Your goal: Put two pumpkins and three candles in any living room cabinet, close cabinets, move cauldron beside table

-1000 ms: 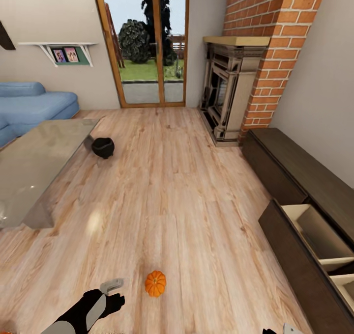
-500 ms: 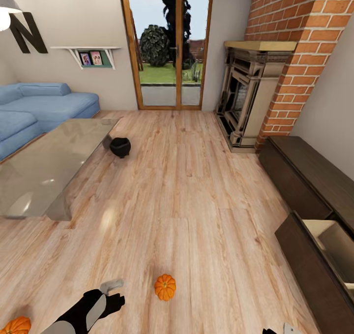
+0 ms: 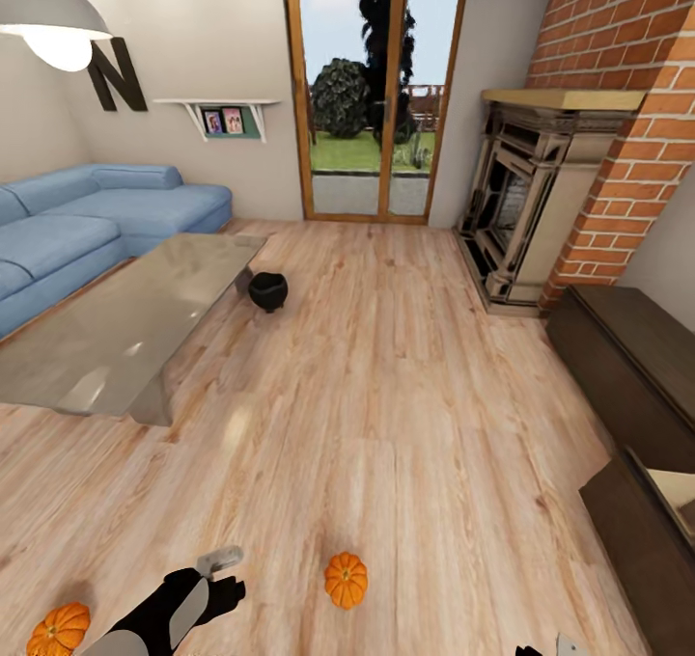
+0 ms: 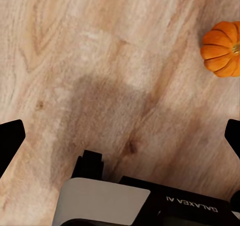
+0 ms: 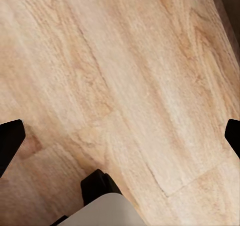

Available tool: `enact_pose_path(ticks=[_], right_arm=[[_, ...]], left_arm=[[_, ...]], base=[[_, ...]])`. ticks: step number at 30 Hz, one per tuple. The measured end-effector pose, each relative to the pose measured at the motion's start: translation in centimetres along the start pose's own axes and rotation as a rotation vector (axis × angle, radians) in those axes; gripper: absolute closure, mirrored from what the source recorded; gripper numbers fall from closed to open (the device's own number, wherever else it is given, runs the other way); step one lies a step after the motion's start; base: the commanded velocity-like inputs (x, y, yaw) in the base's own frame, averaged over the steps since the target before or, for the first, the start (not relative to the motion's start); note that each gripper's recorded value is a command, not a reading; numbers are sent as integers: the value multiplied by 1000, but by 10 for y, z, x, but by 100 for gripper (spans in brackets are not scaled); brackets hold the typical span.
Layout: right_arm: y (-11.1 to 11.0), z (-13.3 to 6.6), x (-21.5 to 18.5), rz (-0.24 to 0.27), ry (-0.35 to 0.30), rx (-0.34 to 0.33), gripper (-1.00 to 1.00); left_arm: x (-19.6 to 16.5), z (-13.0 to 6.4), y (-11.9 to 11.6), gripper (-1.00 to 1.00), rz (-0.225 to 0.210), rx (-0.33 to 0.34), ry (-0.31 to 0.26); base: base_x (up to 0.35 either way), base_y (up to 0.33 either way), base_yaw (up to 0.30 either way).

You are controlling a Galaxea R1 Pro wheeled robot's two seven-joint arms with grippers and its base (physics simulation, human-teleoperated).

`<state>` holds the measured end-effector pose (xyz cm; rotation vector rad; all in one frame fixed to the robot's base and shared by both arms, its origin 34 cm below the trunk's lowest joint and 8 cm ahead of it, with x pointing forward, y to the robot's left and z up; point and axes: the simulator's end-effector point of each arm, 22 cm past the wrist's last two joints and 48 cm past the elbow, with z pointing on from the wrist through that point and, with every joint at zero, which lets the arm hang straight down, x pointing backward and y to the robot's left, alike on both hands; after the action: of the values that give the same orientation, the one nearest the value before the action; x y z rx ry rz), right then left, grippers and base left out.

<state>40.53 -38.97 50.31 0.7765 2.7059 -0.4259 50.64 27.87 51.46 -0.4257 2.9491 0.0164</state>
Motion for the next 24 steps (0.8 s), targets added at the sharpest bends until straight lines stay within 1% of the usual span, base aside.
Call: enact_pose_path(ticks=[5,8,11,16,24], right_arm=[[0,0,0,0,-1,-1,-100],[1,0,0,-5,-2,-1,-100],[2,-1,-1,-30,-9,-3,-100],[6,-1,-2,-61,-15,-9,-100],[6,-1,-2,-66,-16,-11,-100]], left_arm=[[0,0,-2,-100,2,1,-1],[0,0,-2,-100,4,1,-1],[0,0,-2,-100,6,1,-1],[0,0,-2,-100,5,2,-1],[0,0,-2,-100,5,1,-1]], base=[[147,0,90],[207,0,251],[129,0,283],[-61,22,290],[-59,126,292]])
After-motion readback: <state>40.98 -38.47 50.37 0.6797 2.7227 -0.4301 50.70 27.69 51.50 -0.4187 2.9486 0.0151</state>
